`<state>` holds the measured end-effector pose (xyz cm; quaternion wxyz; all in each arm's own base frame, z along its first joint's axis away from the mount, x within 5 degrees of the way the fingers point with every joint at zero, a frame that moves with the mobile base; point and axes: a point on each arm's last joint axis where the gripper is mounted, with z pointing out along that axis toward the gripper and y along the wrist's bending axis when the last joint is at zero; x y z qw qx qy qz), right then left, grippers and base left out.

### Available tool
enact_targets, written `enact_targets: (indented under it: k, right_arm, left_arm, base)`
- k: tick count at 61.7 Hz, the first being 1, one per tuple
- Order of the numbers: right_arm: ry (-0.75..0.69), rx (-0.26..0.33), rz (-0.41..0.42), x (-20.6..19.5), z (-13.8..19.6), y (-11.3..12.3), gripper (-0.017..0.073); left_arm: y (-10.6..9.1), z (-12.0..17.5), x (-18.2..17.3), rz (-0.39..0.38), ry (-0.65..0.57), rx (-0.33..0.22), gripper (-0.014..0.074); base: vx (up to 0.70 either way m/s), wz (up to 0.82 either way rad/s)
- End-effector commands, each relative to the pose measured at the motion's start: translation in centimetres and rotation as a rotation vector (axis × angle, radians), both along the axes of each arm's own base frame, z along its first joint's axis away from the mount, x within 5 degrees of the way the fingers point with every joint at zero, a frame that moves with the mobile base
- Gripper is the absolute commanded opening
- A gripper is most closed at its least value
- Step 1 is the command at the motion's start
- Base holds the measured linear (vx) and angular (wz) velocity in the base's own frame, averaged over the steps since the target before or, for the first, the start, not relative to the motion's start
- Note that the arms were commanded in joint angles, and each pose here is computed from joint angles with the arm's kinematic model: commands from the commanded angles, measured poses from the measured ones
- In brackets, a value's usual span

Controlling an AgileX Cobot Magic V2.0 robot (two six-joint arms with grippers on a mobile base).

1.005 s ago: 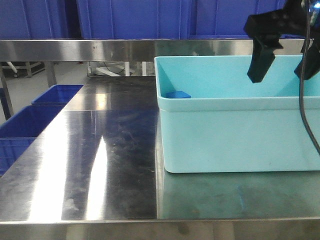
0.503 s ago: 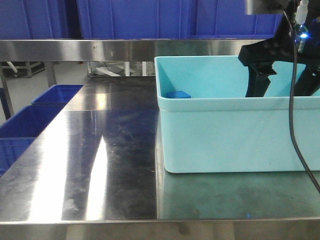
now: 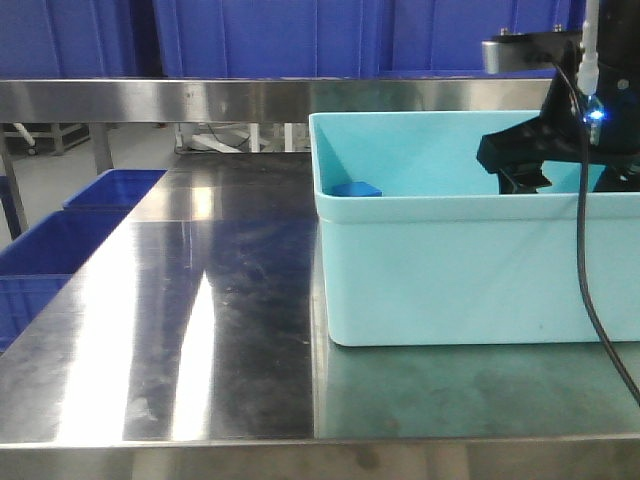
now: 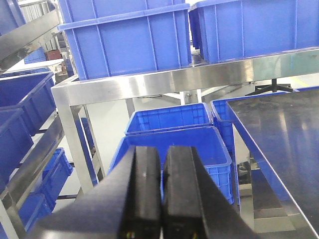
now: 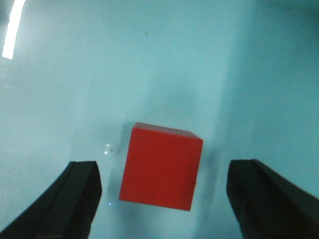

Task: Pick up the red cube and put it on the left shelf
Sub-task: 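Lower the open right gripper into the bin over the red cube, then close the right gripper around the red cube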

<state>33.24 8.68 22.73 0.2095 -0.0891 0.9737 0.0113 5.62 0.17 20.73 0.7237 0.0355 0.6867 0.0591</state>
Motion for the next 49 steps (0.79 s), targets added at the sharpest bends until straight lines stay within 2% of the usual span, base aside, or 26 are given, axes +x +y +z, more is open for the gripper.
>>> enact_targets:
  k: [1,19,49]
  right_arm:
    - [-0.131,0.015,0.008,0.71,2.52,-0.24,0.0624]
    - [-0.169,0.028,0.012,1.08,2.59,-0.11,0.0624]
    - [-0.151,0.023,0.011,1.22,2.07,-0.07,0.0624]
  left_arm:
    - [-0.03,0.15,-0.09,-0.006,-0.082,-0.002,0.0106]
    - [-0.03,0.15,-0.09,-0.006,-0.082,-0.002,0.0106]
    - [-0.03,0.15,-0.09,-0.006,-0.082,-0.002,0.0106]
  base:
    - [0.0,0.0]
    - [0.0,0.0]
    - [0.0,0.0]
